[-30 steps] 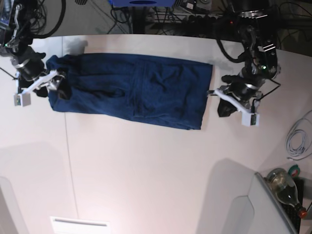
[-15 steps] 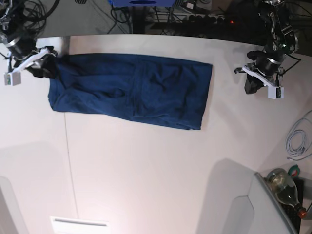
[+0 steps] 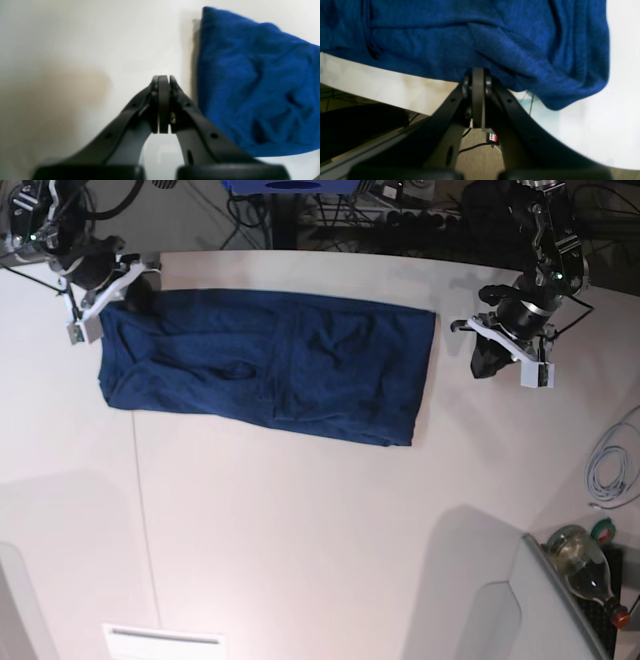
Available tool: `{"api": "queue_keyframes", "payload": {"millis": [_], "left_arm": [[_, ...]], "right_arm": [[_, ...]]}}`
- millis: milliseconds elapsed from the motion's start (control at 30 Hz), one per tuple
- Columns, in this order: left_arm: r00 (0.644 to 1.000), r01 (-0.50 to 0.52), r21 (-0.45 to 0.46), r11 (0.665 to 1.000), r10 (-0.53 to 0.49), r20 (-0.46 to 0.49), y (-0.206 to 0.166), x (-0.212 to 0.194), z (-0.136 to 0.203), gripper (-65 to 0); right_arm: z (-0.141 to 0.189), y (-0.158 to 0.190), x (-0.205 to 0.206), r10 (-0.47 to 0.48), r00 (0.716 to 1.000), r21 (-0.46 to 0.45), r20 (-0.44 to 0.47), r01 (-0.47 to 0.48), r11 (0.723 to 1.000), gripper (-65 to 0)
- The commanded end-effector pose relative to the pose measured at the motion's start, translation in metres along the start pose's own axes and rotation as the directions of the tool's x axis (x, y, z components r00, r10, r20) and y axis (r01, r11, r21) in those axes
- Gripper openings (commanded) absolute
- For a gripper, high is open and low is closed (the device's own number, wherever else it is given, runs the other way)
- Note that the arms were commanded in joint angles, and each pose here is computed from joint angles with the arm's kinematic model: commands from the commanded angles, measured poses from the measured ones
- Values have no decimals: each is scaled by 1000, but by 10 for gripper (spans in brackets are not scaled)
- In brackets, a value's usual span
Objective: Layout the t-shirt on the table in an organized manner, then fold the t-shirt properly
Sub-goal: 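Reposition both grippers at the ends of the folded shirt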
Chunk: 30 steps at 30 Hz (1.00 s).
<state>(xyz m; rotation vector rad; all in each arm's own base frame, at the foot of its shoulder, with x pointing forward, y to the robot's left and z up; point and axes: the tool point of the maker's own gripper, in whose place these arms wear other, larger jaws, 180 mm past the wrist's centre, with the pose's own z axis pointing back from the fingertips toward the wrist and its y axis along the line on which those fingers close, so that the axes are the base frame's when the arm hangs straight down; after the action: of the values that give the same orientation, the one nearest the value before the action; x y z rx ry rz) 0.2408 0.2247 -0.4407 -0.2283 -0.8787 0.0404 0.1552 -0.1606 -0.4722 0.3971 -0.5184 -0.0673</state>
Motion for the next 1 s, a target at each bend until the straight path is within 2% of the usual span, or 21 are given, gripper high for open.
{"api": "queue_keyframes", "payload": {"millis": [0,300,667,833,967], "left_arm": [[999,8,-1,1000,-8,44,2,14,1,-650],[1000,7,8,1000,-7,31,6,8,5,-650],[1000,-15,13,1000,15,6,10,-4,4,-650],[1000,-14,13,1000,14,8,9,-3,4,-650],[1000,-14,13,1000,14,8,9,-3,4,-650]], "right_arm": [[2,-3,17,12,999,2,46,-12,1000,-650],[-8,-30,43,10,998,-28,58,-8,1000,-650],[-25,-50,39,-48,999,-31,11,49,998,-650],[-6,-39,60,38,996,-43,78,-35,998,-650],[22,-19,85,156,975,-63,156,-148,987,-648]]}}
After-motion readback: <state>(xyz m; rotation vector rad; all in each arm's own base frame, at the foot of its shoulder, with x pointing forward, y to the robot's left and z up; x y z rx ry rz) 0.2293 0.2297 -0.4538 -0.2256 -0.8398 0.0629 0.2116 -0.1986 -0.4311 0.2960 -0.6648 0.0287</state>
